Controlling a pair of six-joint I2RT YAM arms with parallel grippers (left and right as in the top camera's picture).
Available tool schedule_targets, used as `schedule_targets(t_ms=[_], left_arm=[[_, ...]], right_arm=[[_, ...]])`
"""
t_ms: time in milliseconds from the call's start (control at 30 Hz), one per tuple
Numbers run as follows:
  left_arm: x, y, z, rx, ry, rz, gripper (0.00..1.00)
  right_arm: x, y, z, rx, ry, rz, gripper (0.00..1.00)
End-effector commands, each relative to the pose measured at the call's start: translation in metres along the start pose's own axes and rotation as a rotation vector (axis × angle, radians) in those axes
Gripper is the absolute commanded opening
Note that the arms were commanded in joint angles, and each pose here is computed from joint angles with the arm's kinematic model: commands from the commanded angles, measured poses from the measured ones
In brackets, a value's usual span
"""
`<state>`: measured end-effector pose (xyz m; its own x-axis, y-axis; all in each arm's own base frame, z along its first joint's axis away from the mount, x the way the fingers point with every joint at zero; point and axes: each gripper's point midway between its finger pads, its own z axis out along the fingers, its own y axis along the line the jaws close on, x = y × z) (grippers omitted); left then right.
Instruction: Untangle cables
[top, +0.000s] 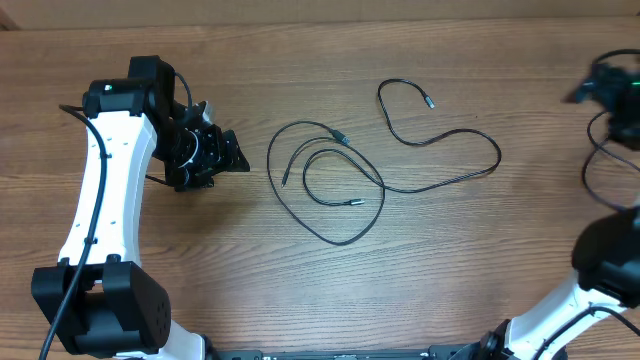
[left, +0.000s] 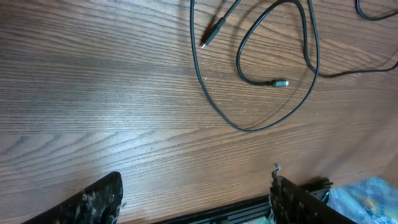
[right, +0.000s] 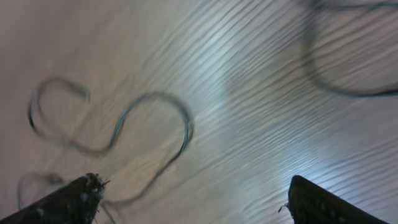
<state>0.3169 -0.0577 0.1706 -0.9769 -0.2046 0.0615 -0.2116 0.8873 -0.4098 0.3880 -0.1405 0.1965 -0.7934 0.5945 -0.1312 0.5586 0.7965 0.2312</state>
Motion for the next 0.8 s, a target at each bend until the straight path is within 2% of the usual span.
schedule_targets(t_ms=[0, 200, 333, 467, 600, 767], left_arm=[[-0.001, -0.001, -0.001, 0.008, -0.002, 0.018, 0.76], [-0.005, 0.008, -0.001, -0.043, -0.021, 0.025, 0.76], [-0.013, 0.039, -0.005, -0.227, -0.064, 0.009, 0.76], [-0.009, 0.074, -0.017, -0.434, -0.084, -0.102, 0.77], [-0.002, 0.076, -0.018, -0.451, -0.059, -0.114, 0.79], [-0.001, 0.072, -0.016, -0.452, -0.052, -0.099, 0.79]], right_arm=[[0.028, 0.02, 0.027, -0.011, 0.102, -0.089, 0.95], [0.075, 0.029, 0.084, 0.04, 0.25, -0.064, 0.94], [0.096, 0.024, 0.115, 0.081, 0.295, 0.013, 0.93], [0.107, 0.021, 0.14, 0.09, 0.295, 0.054, 0.9], [0.112, 0.023, 0.161, 0.079, 0.271, 0.046, 0.86], [0.113, 0.036, 0.181, 0.051, 0.219, 0.008, 0.75]])
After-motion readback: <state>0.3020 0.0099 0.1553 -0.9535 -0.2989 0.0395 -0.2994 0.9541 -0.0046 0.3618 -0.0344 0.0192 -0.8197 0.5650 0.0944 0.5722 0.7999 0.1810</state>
